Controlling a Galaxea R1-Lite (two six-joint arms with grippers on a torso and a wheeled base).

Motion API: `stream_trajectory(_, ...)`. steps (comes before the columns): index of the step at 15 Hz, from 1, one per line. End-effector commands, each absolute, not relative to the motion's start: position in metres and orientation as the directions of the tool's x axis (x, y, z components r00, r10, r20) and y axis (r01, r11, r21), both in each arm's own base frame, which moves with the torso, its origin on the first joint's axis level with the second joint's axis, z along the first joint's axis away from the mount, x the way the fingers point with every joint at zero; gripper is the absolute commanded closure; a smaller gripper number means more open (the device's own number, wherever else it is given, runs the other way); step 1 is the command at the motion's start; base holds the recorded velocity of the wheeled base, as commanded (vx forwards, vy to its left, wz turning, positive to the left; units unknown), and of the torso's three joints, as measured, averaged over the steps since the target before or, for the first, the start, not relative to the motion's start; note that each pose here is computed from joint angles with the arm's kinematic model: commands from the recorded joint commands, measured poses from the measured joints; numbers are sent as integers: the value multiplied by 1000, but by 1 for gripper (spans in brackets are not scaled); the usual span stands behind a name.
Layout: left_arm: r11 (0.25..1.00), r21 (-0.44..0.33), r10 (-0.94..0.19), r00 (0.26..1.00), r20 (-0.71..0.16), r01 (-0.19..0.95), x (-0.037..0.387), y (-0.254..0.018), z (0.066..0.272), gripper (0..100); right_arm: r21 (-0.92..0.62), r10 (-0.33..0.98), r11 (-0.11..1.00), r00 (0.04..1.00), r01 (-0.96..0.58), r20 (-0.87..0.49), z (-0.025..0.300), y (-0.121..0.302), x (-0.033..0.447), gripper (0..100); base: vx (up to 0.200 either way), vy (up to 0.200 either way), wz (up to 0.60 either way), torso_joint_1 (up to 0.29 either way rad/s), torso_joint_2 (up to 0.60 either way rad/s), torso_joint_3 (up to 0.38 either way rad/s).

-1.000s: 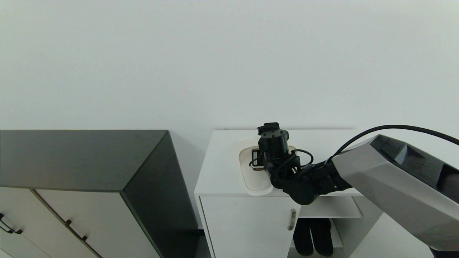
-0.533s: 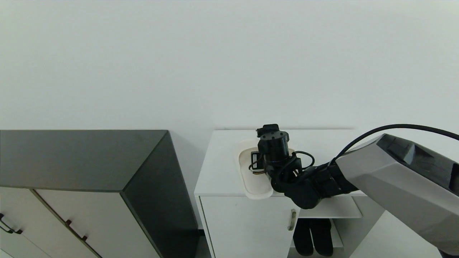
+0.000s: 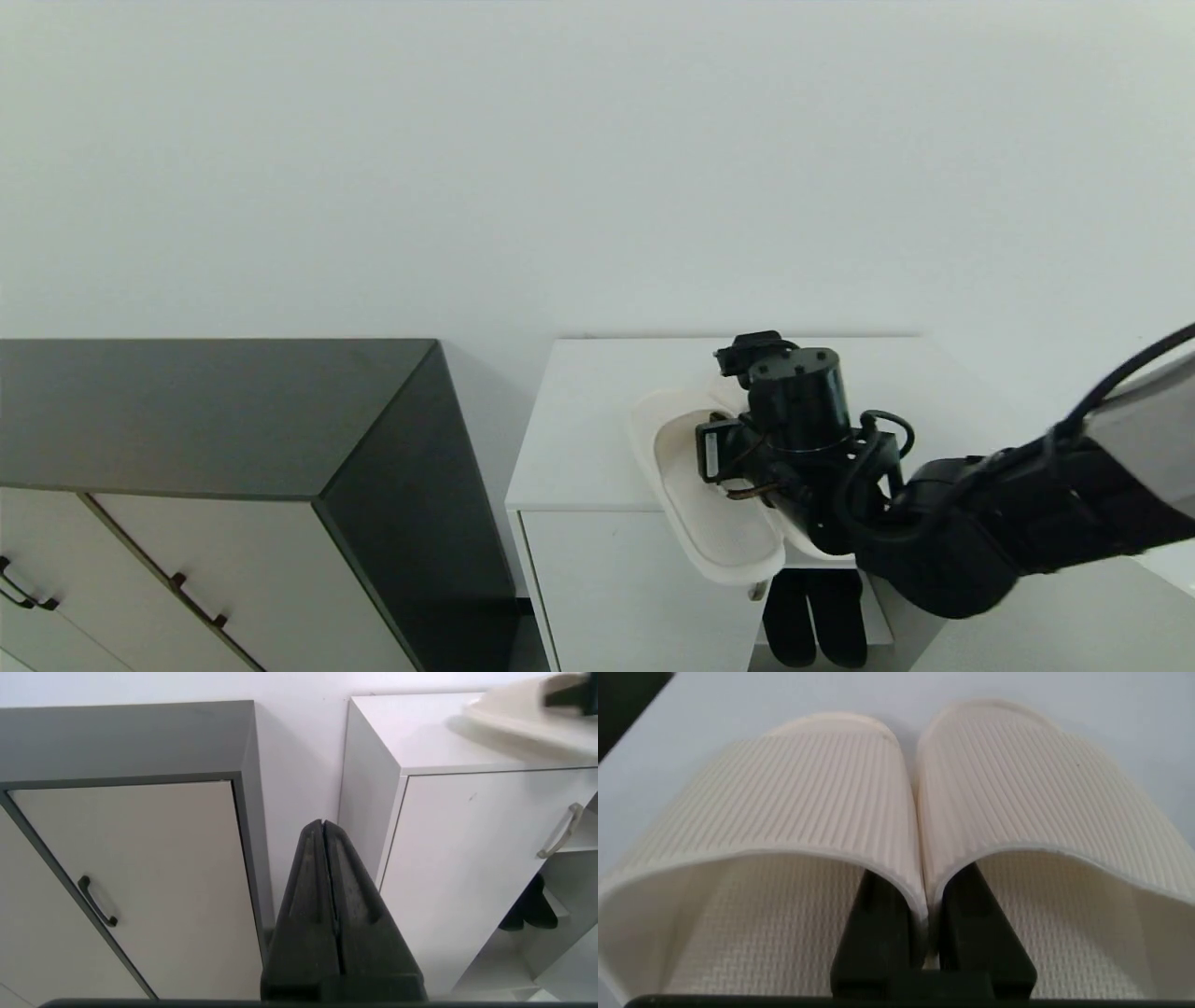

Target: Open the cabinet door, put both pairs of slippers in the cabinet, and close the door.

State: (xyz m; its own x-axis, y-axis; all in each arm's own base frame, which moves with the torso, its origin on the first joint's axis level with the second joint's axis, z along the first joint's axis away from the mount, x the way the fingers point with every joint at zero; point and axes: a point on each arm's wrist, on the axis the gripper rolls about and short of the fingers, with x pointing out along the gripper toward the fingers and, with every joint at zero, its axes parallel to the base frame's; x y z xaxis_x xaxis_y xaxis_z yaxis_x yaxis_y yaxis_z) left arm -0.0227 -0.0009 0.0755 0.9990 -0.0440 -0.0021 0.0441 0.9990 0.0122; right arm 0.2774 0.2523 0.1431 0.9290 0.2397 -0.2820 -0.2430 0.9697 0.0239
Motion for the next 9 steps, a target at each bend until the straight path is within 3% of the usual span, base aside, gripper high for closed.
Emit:
stream_trajectory(1,999,12,-43,999,0,43,-23,-1,75,100,51,257,966,937,-253,-237,173,225,246,100,0,0,0,0,0,0)
stream_trajectory(8,999,12,-41,999,-3,41,-23,-1,75,100,46,256,966,936,-253,-243,172,221,242,100,0,0,0,0,0,0)
stream_trajectory(9,999,12,-41,999,0,41,-23,-1,75,100,45,253,967,936,-250,-243,172,221,243,100,-200,0,0,7,-2,2)
